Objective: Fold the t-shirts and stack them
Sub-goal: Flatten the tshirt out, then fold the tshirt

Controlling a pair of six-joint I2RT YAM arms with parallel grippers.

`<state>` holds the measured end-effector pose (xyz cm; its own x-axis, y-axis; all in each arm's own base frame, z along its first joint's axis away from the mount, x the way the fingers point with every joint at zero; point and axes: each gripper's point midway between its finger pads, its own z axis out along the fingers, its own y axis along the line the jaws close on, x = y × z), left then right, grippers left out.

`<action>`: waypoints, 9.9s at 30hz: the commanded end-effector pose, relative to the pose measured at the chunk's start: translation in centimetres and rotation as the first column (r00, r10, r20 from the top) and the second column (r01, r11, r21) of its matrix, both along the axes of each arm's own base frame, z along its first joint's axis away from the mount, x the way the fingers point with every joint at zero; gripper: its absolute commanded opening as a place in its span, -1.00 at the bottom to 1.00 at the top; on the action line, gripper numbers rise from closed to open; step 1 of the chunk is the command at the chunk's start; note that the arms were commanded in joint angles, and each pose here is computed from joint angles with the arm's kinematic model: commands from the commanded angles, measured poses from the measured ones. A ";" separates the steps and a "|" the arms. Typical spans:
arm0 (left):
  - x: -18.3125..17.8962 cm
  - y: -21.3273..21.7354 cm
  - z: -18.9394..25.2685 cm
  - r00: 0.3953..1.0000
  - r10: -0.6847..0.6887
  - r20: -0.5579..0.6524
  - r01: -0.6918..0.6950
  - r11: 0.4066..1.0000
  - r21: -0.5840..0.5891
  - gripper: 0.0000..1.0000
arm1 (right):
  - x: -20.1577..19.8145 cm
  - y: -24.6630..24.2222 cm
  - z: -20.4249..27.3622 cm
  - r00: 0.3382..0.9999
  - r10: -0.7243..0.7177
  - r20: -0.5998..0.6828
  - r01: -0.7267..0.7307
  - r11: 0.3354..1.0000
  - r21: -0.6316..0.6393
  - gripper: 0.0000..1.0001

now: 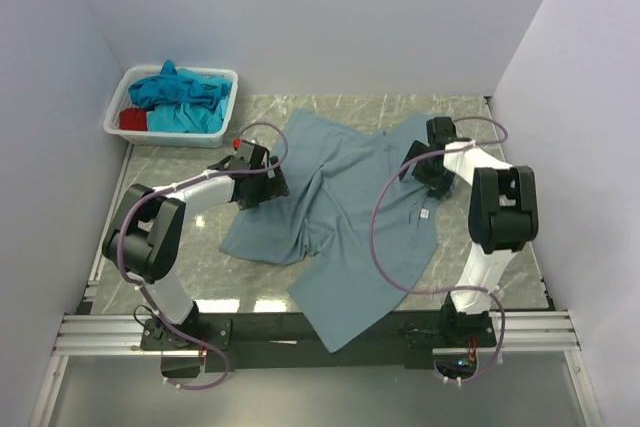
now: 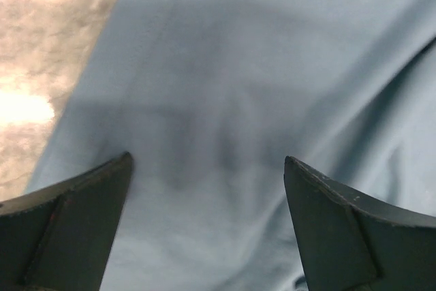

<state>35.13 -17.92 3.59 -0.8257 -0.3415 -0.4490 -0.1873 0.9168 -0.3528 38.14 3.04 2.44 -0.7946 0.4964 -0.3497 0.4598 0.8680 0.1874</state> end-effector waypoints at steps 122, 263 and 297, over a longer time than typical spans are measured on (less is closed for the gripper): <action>-6.2 12.4 2.5 0.871 0.472 0.133 -0.484 0.871 0.079 -0.99 | -27.1 4.6 1.8 0.964 0.001 -0.265 -0.005 1.000 -0.013 0.97; 30.6 4.1 13.3 0.763 0.234 0.603 -0.129 0.969 -0.212 -0.99 | 13.6 -2.9 18.7 0.886 0.135 0.443 -0.044 0.977 -0.210 -0.97; 18.6 5.0 11.5 0.873 0.265 0.409 -0.184 0.957 -0.226 -0.14 | -3.9 -1.5 9.4 0.991 0.101 0.085 -0.088 0.985 -0.148 0.28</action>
<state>53.90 -11.95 9.58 -0.4852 -0.6016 -0.6346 -0.2487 0.7907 -0.5594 34.46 1.81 9.32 -0.8377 0.3568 -0.4134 0.3501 0.9319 0.0949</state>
